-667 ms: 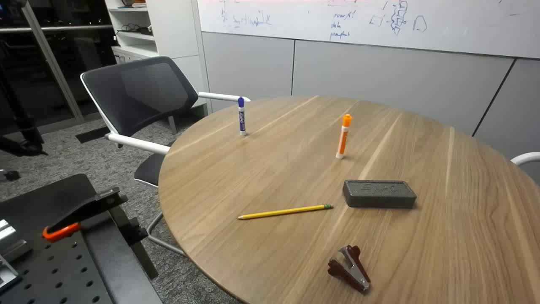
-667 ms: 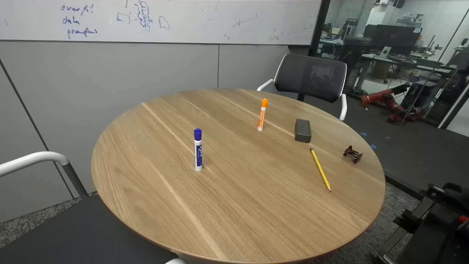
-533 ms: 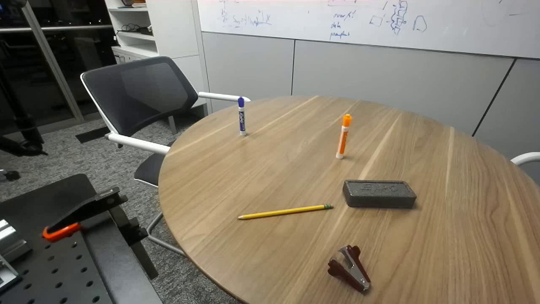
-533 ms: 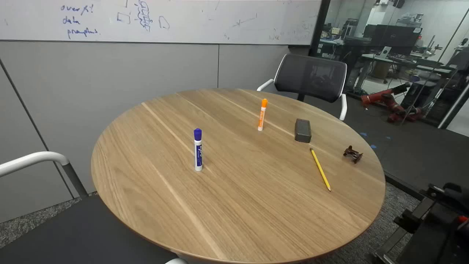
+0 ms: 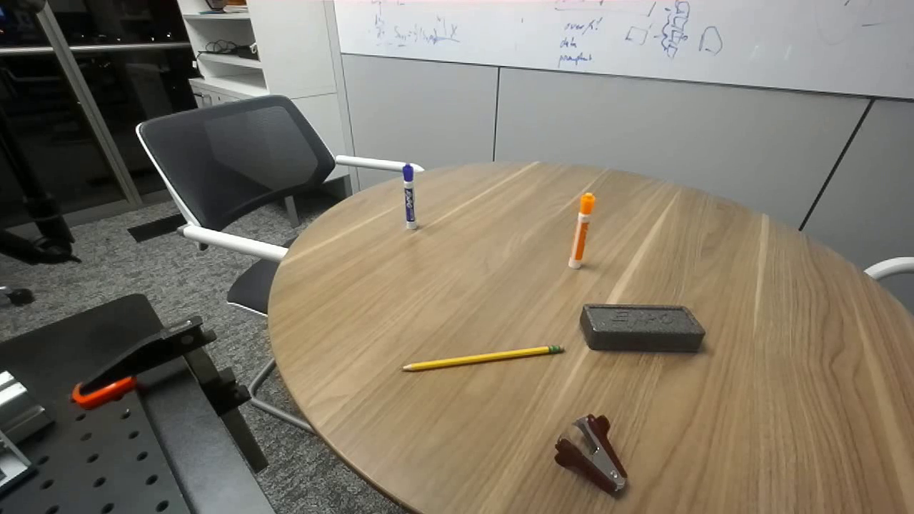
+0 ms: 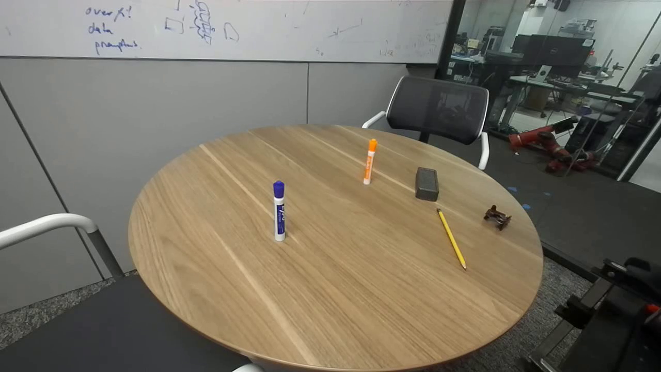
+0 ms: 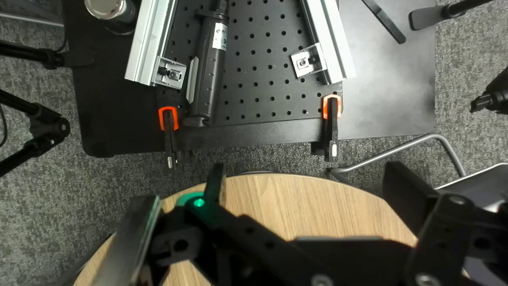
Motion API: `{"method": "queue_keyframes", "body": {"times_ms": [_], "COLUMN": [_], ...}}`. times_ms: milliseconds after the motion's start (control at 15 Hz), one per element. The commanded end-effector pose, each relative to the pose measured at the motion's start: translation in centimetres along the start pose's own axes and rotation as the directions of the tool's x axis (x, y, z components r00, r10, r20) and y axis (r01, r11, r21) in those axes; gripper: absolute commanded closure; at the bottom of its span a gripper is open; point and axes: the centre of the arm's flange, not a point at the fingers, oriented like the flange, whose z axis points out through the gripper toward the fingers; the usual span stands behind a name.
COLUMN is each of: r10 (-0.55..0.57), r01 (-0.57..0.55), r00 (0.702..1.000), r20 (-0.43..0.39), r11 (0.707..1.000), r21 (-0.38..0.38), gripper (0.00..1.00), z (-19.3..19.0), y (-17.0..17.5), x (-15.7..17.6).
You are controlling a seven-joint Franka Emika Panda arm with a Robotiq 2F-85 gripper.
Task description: Move the pencil to the left
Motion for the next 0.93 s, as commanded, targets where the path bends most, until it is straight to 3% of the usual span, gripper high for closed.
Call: {"method": "queue_keyframes", "body": {"times_ms": [0,133,400,667,867], "r10": [0.000,0.022,0.136,0.289,0.421], "r01": [0.000,-0.022,-0.129,-0.262,-0.358], "r00": [1.000,1.000,0.989,0.955,0.901], "r20": [0.000,-0.001,-0.051,-0.065,-0.105], "r11": [1.000,1.000,0.985,0.925,0.859], "r21": [0.000,-0.002,0.111,0.275,0.366], "gripper": [0.00,0.00,0.00,0.00,0.00], "z": [0.0,0.4,2.6,6.6,9.3], "y": [0.0,-0.4,1.0,3.2,4.7], "x": [0.0,0.8,5.3,11.7,16.2]}}
